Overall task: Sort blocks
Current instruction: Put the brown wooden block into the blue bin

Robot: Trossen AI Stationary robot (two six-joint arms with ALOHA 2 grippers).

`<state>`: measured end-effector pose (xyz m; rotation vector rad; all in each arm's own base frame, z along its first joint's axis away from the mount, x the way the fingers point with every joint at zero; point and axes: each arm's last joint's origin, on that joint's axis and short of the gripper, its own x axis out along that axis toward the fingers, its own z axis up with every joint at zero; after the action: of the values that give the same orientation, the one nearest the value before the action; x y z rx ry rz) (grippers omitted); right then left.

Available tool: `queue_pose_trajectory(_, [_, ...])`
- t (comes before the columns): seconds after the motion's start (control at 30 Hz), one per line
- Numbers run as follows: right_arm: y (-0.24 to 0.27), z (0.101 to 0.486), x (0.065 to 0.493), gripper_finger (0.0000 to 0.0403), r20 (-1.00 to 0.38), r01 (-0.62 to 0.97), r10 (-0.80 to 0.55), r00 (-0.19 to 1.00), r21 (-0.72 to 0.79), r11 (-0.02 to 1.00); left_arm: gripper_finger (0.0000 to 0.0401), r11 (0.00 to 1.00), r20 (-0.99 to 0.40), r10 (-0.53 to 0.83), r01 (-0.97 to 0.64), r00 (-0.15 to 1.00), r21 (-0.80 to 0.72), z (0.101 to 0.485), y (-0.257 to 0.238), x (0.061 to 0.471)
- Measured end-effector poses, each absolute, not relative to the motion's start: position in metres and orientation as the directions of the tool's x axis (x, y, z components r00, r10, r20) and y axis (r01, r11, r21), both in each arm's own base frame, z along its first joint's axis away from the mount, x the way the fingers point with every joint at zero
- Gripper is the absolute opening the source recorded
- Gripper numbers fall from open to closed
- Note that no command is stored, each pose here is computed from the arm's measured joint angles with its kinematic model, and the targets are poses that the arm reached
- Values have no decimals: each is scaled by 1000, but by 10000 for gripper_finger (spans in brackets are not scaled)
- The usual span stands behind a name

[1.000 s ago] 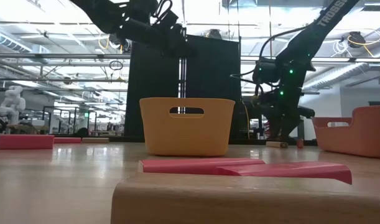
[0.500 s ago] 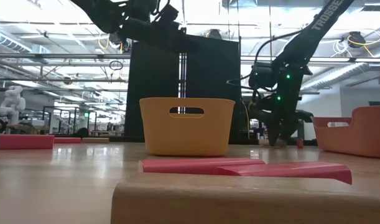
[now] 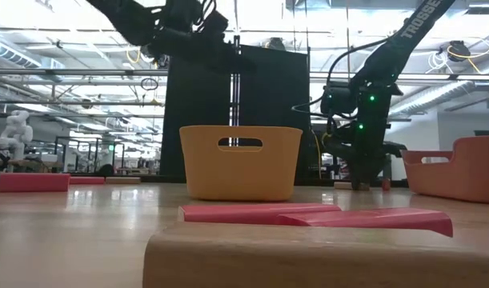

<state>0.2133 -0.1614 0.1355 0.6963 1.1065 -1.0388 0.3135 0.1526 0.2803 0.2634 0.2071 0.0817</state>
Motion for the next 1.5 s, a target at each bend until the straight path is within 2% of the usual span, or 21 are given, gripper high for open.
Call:
queue_pose_trajectory(0.13, [-159,136,215,86,-943,909,-321,94,-50,414,191,980,-146,123,-96,982,177,251,150,300])
queue_pose_trajectory(0.27, [-150,139,221,81,-942,894,-313,122,-33,448,191,991,-84,123,-118,989,57,222,146,281])
queue_pose_trajectory(0.47, [-127,162,241,93,-886,852,-320,336,141,504,191,995,18,57,-56,998,-77,203,129,265])
queue_pose_trajectory(0.6, [-105,190,261,93,-751,756,-347,561,296,584,191,984,114,39,-19,993,-176,201,118,257])
queue_pose_trajectory(0.7, [-84,213,277,92,-590,625,-339,733,386,679,191,966,129,20,15,991,-259,199,109,257])
queue_pose_trajectory(0.87, [-45,241,298,92,-318,371,-251,914,408,834,191,955,148,-49,89,988,-284,201,91,264])
queue_pose_trajectory(1.07, [-11,258,306,92,-145,194,-153,978,336,922,191,958,205,-86,138,975,-251,207,80,266])
queue_pose_trajectory(1.17, [0,264,306,92,-85,158,-138,987,294,943,191,959,218,-92,145,972,-243,209,79,266])
queue_pose_trajectory(1.33, [6,266,307,91,-50,176,-169,984,234,956,199,969,232,-152,191,961,-157,215,70,273])
queue_pose_trajectory(1.5, [6,260,311,91,-76,184,-171,982,226,957,241,969,255,-211,237,944,-75,225,55,283])
